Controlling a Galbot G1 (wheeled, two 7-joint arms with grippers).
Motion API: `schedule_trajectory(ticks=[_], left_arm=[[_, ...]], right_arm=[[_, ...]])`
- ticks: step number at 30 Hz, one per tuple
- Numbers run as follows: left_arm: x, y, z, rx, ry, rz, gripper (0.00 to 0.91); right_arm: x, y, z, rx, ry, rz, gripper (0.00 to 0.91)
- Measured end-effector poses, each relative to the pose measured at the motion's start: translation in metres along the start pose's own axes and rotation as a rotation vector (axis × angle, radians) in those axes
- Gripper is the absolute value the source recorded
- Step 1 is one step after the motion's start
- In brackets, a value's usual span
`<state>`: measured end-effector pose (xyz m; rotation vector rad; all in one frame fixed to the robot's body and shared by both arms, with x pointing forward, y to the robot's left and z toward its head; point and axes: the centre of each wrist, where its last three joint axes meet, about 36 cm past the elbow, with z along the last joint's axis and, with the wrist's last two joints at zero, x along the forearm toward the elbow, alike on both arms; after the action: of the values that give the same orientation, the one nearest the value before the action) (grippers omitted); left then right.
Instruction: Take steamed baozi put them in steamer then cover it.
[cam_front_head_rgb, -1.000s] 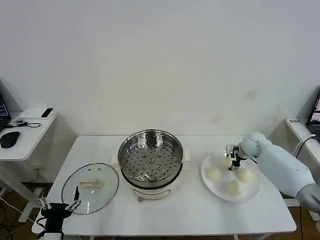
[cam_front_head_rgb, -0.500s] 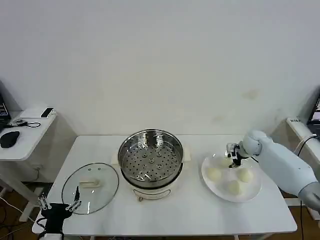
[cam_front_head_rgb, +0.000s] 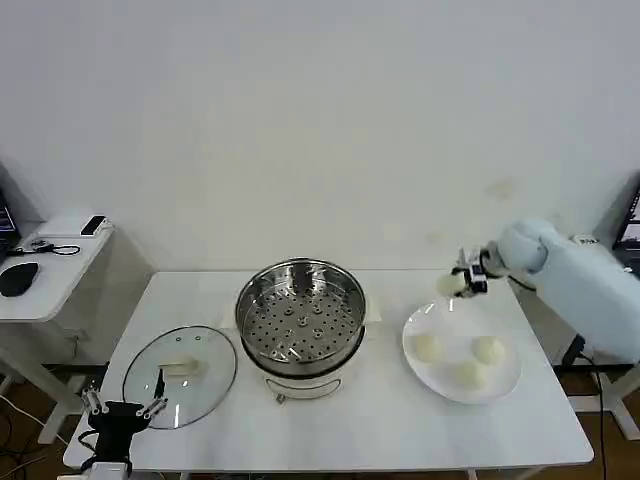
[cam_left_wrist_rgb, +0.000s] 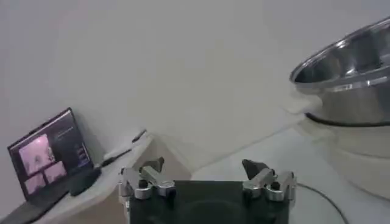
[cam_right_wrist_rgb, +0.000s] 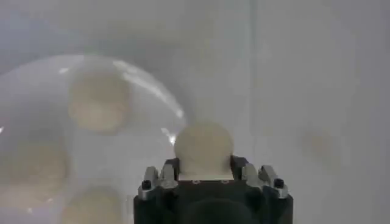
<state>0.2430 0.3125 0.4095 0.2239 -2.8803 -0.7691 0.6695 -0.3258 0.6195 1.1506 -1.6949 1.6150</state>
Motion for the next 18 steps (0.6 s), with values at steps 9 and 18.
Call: schedule_trajectory(ticks=[9, 18], left_arm=[[-0.002, 0.001, -0.005, 0.003, -0.012, -0.003, 0.907], [0.0, 0.003, -0.002, -0.002, -0.003, -0.01, 0.907]], right_arm=[[0.022, -0.038, -0.083, 0.146, -0.12, 0.028, 0.554], [-0.004, -0.044, -0.175, 0.373, -0.223, -0.013, 0.554]])
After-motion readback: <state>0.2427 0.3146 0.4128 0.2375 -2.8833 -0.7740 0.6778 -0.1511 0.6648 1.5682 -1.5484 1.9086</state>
